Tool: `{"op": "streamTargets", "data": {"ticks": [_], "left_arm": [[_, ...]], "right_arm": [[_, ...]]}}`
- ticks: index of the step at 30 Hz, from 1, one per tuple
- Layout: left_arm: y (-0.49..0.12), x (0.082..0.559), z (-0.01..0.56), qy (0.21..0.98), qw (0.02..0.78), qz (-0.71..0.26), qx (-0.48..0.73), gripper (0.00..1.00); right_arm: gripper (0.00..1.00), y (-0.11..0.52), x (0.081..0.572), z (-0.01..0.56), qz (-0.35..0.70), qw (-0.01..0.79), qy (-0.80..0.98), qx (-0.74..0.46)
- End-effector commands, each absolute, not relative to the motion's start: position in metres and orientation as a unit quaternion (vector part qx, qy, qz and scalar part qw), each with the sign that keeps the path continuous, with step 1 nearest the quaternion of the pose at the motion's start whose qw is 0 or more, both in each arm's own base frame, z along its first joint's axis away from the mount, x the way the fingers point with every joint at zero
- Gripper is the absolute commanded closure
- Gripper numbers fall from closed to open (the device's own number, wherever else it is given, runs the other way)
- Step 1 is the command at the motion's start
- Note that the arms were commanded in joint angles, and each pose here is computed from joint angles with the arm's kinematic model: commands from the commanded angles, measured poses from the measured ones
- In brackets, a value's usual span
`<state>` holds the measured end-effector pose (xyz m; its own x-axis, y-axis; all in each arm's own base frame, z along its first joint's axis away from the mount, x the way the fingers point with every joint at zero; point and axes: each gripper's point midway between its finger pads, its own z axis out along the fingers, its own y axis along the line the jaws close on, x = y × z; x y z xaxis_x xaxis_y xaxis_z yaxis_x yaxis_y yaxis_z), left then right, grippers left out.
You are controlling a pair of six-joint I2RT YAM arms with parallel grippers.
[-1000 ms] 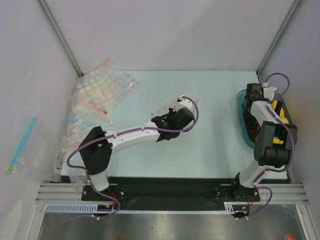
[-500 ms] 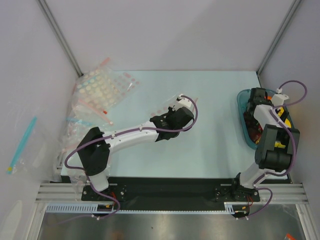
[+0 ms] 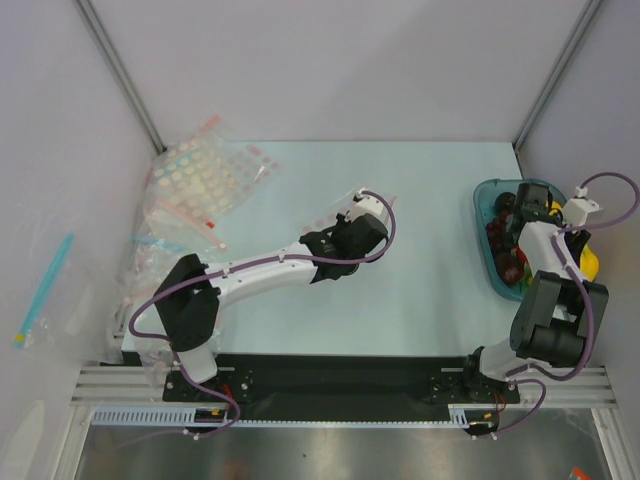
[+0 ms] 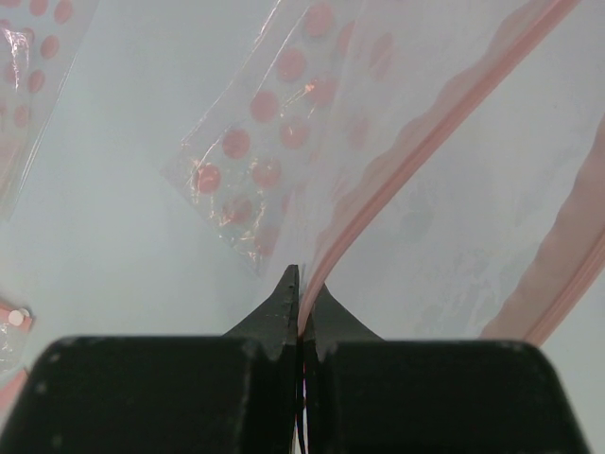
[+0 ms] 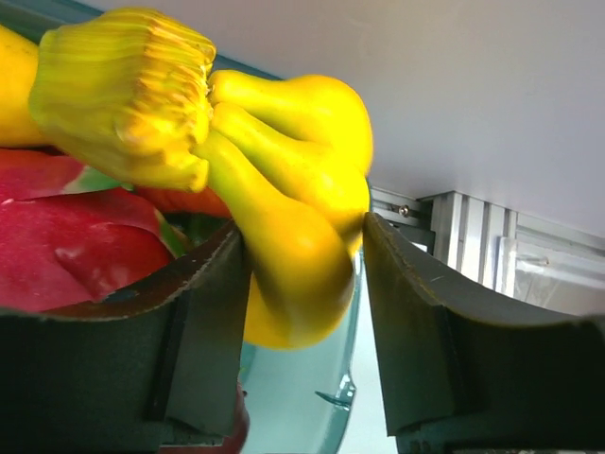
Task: Place the food in the zip-top bag and seal the zipper
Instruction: Pick up the fake fruit from the bin.
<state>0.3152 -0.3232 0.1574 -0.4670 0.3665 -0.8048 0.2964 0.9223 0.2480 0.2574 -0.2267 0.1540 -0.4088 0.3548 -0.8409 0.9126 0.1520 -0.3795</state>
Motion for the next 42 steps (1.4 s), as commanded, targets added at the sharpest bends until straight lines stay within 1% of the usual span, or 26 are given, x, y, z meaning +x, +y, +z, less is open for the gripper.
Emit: {"op": "streamTargets", "data": {"ticks": [1,5,8,11,14,16,17,18,21,23,24,28,33,34,36,39,40,42], "left_arm": [[-0.323,0.316,0.184,0.844,0.504,0.025,0.182,1.00],[-0.324,0.316,0.186,0.843,0.506,0.022,0.181,1.00],[-0.324,0.315,0.186,0.843,0.505,0.020,0.181,1.00],[-0.324,0.316,0.185,0.844,0.504,0.022,0.183,1.00],[-0.324,0.316,0.185,0.844,0.504,0.023,0.182,1.00],[-0.323,0.315,0.187,0.844,0.505,0.022,0.182,1.00],[-0.324,0.315,0.187,0.843,0.505,0.020,0.181,1.00],[-0.324,0.315,0.187,0.843,0.505,0.020,0.181,1.00],[-0.325,0.315,0.187,0.845,0.502,0.016,0.184,1.00],[-0.328,0.313,0.188,0.846,0.500,0.009,0.185,1.00],[-0.328,0.313,0.188,0.846,0.500,0.008,0.185,1.00],[-0.328,0.312,0.189,0.846,0.500,0.005,0.184,0.99],[-0.333,0.311,0.186,0.848,0.495,-0.005,0.190,1.00],[-0.334,0.311,0.184,0.849,0.493,-0.005,0.191,1.00],[-0.335,0.312,0.183,0.850,0.490,-0.004,0.191,0.99],[-0.338,0.310,0.184,0.852,0.488,-0.012,0.192,1.00],[-0.340,0.310,0.184,0.851,0.487,-0.015,0.194,1.00],[-0.339,0.310,0.184,0.852,0.486,-0.014,0.194,1.00]], "right_arm": [[0.75,-0.226,0.247,0.185,-0.477,0.340,0.646,0.489],[0.83,-0.223,0.238,0.222,-0.470,0.385,0.613,0.505],[0.83,-0.219,0.238,0.247,-0.458,0.415,0.602,0.505],[0.84,-0.217,0.241,0.257,-0.447,0.427,0.606,0.500],[0.90,-0.212,0.243,0.265,-0.442,0.436,0.608,0.495],[0.90,-0.206,0.246,0.275,-0.439,0.452,0.601,0.492],[0.94,-0.197,0.253,0.278,-0.431,0.465,0.607,0.479],[0.94,-0.193,0.256,0.283,-0.428,0.471,0.612,0.470],[0.99,-0.168,0.278,0.292,-0.368,0.514,0.636,0.443],[1.00,-0.153,0.284,0.301,-0.332,0.539,0.642,0.432],[1.00,-0.132,0.293,0.302,-0.308,0.553,0.656,0.411],[1.00,-0.083,0.299,0.312,-0.247,0.602,0.662,0.373],[1.00,-0.033,0.294,0.311,-0.159,0.648,0.664,0.336],[1.00,-0.026,0.294,0.301,-0.141,0.654,0.665,0.331],[1.00,-0.006,0.289,0.300,-0.095,0.673,0.668,0.305],[1.00,0.015,0.285,0.279,-0.064,0.688,0.671,0.270],[1.00,0.019,0.282,0.287,-0.031,0.703,0.653,0.280],[1.00,0.040,0.278,0.292,0.039,0.707,0.658,0.256]]}}
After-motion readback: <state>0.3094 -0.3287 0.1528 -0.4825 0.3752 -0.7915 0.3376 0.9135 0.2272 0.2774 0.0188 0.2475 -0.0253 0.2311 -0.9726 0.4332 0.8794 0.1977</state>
